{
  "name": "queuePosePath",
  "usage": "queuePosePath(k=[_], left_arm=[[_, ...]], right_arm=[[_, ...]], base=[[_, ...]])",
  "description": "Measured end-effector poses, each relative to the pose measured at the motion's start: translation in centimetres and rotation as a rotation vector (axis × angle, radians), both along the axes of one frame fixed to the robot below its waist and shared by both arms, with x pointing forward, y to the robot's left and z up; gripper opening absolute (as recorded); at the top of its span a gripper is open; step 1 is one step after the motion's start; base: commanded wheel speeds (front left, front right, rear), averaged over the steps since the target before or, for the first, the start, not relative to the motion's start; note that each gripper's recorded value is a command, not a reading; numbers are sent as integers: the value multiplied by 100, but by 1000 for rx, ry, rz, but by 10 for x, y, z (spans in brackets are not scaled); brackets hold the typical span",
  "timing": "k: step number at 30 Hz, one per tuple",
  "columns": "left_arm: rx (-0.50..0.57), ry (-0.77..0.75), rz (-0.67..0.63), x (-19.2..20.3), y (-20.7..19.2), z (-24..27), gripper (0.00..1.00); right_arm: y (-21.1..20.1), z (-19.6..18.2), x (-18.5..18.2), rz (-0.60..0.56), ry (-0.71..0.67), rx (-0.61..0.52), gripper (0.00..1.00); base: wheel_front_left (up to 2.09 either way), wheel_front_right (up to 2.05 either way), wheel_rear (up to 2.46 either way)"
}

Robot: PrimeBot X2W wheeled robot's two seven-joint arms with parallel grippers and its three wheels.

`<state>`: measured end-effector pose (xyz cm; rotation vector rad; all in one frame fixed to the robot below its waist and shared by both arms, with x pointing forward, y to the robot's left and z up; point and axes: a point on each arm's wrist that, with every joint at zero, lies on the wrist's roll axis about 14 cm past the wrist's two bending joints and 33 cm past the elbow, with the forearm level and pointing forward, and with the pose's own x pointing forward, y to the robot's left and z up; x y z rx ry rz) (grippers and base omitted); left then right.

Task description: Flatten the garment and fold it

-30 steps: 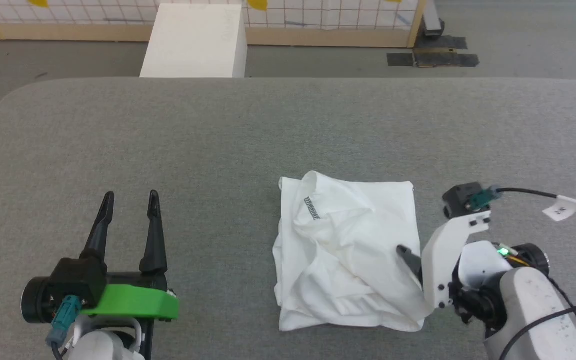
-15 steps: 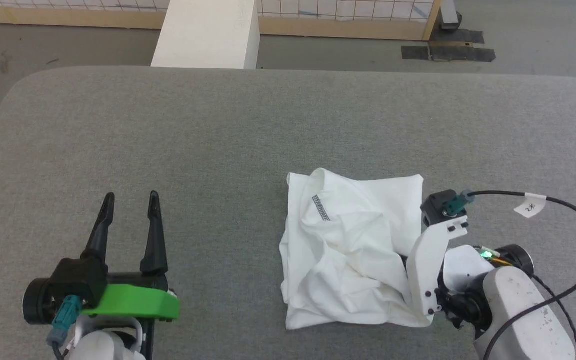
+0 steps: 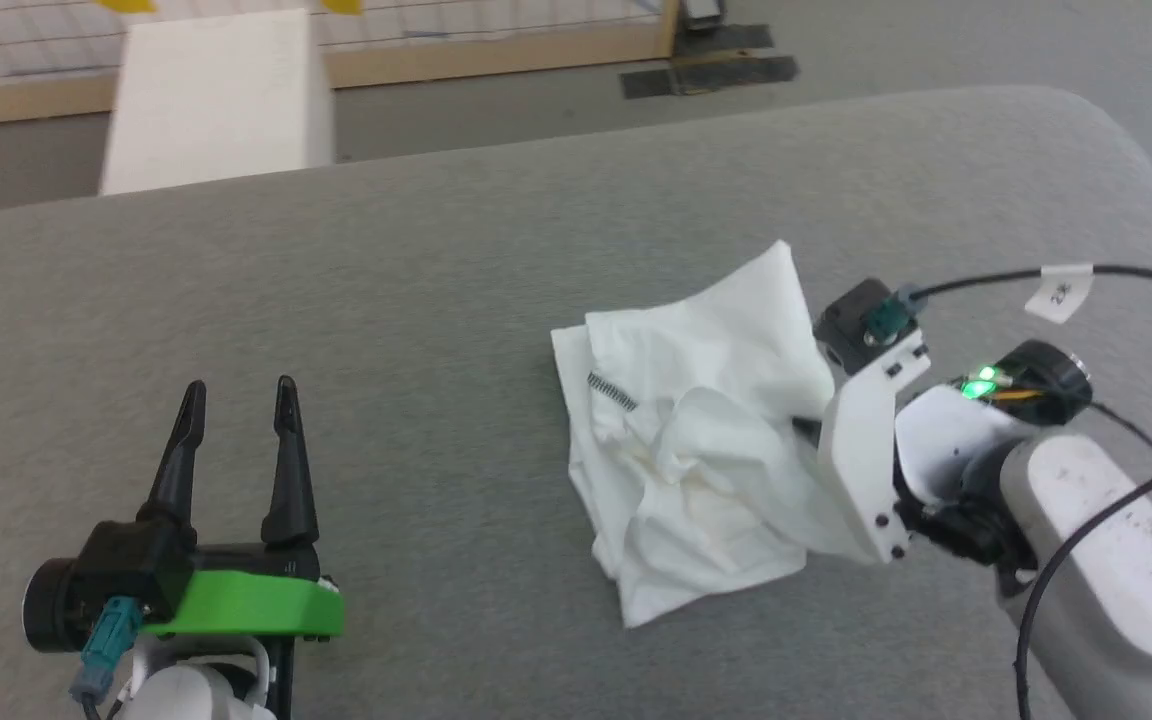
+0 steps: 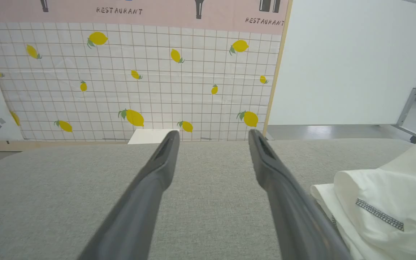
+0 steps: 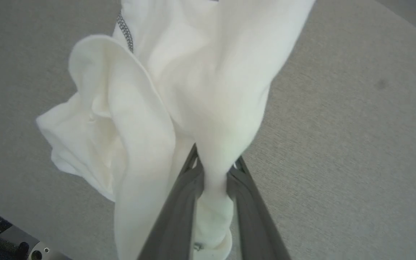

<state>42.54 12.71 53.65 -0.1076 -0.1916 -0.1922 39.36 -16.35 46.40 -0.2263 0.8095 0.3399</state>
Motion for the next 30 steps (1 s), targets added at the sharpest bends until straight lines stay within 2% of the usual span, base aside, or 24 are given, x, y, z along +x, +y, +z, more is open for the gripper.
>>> queuePosePath(k=[7, 8, 14, 22, 30], left_arm=[[-14, -17, -165, 25, -60, -1, 100], [-16, -28, -218, 34, -77, 0, 100], [-11, -17, -306, 56, -106, -11, 100], [2, 59, -307, 77, -102, -54, 100], [40, 111, -234, 85, -68, -81, 100]], right_arm=[[-84, 31, -2, -129, -54, -147, 0], [-119, 36, -2, -188, -54, -205, 0], [-206, 36, -9, -359, -16, -331, 0], [-279, 9, -7, -513, 61, -431, 0], [-321, -15, 18, -629, 67, -474, 2]], base=[[0, 0, 0], [0, 0, 0], [0, 0, 0], [0, 0, 0], [0, 0, 0]])
